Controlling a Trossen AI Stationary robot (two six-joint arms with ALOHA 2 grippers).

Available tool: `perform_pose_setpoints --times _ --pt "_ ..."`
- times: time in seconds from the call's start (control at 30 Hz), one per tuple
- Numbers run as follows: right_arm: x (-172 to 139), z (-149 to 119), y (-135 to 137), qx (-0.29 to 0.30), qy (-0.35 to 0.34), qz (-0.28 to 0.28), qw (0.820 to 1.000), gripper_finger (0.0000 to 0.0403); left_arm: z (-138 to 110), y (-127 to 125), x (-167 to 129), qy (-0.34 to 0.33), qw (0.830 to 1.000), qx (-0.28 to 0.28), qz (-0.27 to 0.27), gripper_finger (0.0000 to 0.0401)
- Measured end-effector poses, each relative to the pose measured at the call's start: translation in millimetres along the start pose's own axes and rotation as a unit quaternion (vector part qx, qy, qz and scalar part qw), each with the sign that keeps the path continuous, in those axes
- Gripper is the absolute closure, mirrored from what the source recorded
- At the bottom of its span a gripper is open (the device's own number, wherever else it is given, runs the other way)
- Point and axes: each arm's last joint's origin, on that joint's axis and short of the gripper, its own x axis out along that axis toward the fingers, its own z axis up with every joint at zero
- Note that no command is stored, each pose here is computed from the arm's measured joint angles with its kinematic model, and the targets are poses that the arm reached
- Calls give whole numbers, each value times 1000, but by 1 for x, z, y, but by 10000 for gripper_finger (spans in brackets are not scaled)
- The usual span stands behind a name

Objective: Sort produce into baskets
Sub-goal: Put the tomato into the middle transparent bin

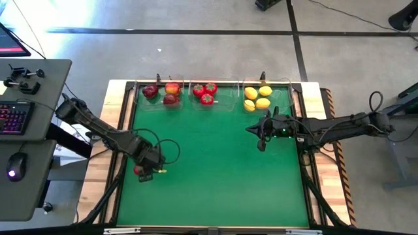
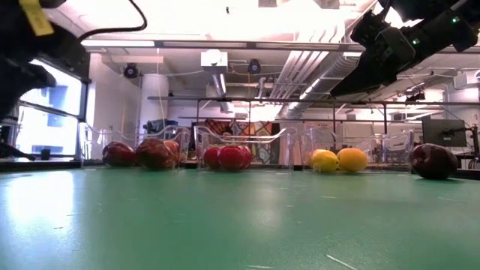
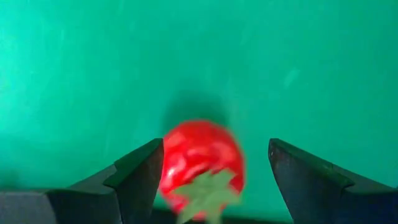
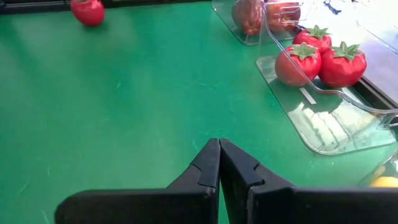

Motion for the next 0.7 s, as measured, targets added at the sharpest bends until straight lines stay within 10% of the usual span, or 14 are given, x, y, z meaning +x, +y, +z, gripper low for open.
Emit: perform_pose_setpoints --times 0.7 --pt "0 0 0 0 0 0 1000 402 -36 -9 1 65 991 81 85 219"
